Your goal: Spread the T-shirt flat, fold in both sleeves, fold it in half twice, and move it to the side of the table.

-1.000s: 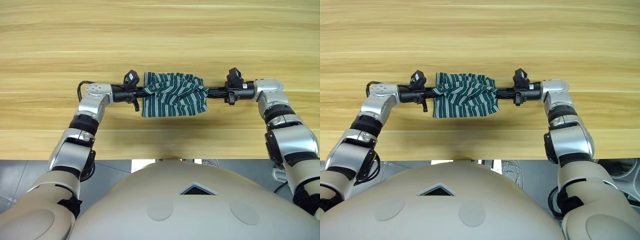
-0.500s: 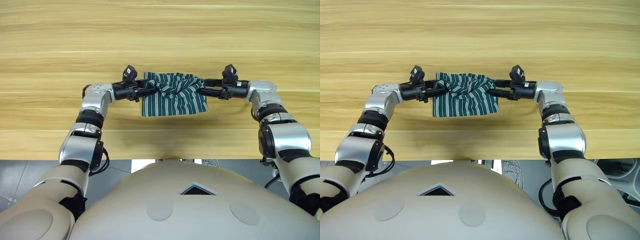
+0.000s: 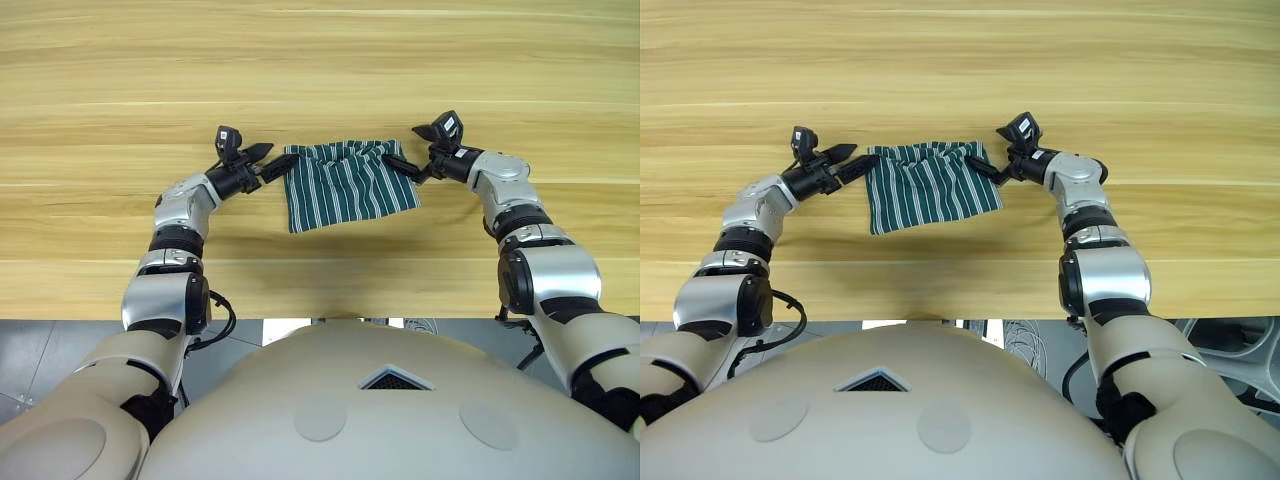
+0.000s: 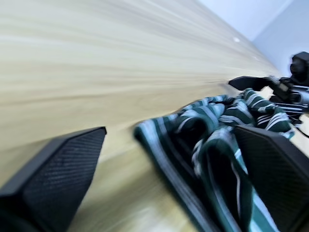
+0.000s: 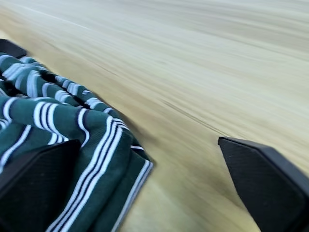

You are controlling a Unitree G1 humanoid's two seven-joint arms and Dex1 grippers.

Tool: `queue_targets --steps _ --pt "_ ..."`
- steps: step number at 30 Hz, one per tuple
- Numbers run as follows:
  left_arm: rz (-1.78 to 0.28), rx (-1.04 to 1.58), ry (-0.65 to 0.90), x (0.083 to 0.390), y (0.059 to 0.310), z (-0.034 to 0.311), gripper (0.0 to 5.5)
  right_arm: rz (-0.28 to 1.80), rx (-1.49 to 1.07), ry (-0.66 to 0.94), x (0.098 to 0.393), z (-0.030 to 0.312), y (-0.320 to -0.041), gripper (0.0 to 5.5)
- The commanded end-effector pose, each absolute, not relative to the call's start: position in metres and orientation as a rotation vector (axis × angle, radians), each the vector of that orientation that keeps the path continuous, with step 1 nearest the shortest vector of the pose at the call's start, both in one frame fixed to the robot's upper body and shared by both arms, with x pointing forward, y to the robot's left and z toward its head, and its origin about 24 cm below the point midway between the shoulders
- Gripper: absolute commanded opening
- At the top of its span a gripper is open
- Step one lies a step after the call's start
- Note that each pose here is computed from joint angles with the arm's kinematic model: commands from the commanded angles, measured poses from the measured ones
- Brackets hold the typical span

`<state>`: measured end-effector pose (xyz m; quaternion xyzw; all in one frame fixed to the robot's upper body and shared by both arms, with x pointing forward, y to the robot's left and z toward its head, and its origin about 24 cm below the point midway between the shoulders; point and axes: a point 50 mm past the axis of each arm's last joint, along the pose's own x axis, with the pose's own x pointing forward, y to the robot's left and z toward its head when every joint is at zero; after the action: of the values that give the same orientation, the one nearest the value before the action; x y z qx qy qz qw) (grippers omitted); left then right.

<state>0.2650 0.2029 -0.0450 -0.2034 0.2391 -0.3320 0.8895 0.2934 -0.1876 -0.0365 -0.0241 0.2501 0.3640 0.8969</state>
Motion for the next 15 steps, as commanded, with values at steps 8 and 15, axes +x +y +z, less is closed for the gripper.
queue_targets --steps 8,15 --pt "-0.494 -0.202 0.525 0.259 0.225 -0.061 5.39 0.625 -0.146 0.552 0.293 -0.037 -0.214 5.4" --pt "-0.566 -0.275 0.152 0.282 0.218 -0.018 5.39 0.78 -0.133 0.253 0.302 -0.005 -0.202 5.4"
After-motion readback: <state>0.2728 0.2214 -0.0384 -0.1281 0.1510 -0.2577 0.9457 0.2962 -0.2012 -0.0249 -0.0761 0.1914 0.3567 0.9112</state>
